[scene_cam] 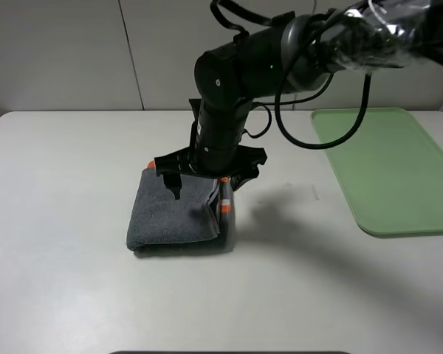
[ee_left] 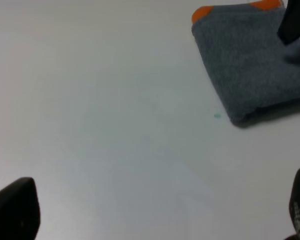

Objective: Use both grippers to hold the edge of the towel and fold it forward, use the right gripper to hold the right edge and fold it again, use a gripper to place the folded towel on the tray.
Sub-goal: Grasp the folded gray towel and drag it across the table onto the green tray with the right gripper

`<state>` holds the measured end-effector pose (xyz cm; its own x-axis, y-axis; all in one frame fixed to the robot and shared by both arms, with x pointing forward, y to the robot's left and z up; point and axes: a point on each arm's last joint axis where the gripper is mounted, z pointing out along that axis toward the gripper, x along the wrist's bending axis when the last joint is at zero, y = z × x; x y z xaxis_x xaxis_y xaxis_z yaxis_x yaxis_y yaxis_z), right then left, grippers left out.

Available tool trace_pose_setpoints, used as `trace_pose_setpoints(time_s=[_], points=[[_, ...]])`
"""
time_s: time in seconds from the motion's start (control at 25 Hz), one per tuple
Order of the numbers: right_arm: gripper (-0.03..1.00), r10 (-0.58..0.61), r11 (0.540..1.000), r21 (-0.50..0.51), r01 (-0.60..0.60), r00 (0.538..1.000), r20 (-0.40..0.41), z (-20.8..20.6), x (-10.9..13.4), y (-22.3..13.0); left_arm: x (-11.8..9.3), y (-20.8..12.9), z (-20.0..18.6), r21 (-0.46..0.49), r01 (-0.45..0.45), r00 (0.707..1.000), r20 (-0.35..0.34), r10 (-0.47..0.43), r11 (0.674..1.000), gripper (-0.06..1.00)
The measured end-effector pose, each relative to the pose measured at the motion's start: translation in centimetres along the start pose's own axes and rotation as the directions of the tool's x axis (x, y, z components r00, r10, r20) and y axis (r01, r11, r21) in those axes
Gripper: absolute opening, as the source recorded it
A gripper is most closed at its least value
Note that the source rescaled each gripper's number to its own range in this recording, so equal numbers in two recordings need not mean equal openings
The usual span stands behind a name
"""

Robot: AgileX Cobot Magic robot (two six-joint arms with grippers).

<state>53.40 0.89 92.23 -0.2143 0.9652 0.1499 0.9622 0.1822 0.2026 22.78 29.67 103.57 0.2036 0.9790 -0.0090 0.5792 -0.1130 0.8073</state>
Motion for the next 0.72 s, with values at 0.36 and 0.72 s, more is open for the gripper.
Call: trace_pose_setpoints(time_s=[0.36,0.72], points=[[1.00,0.024,0.998,0.058,-0.026,0.999,0.026,3.3,-0.3,-0.6,0.0,0.0,0.0,0.000,-0.002,1.000,0.000,0.002,1.000,1.00],[1.00,0.018,0.997,0.069,-0.021,0.999,0.046,4.8,-0.5,-0.7,0.0,0.0,0.0,0.000,-0.002,1.000,0.000,0.002,1.000,1.00]])
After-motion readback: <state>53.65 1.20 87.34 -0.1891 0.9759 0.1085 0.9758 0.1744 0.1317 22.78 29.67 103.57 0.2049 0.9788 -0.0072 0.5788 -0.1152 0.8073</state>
